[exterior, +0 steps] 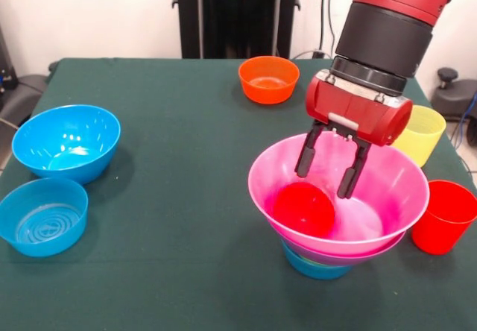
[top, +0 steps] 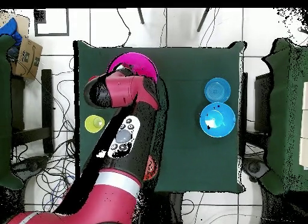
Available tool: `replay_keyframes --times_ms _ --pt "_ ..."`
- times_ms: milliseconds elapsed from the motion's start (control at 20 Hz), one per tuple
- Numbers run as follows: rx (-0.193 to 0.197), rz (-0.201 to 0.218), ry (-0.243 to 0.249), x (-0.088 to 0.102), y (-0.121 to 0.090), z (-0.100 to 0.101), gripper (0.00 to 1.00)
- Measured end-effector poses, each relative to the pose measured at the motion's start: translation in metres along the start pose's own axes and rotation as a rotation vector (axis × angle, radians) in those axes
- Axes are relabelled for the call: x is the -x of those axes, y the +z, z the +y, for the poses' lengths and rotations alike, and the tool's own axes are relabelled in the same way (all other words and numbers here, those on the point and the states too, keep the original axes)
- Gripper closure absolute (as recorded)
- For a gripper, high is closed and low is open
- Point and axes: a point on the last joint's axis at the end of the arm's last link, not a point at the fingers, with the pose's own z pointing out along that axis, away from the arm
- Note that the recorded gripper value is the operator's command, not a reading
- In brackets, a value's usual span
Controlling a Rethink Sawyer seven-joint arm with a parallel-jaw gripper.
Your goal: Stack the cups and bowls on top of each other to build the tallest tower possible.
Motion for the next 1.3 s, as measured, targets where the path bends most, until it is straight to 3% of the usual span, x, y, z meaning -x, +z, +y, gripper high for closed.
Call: replay_keyframes --times_ms 1300 --pt "-0.004 0.004 0.045 0.015 0.004 -0.008 0.0"
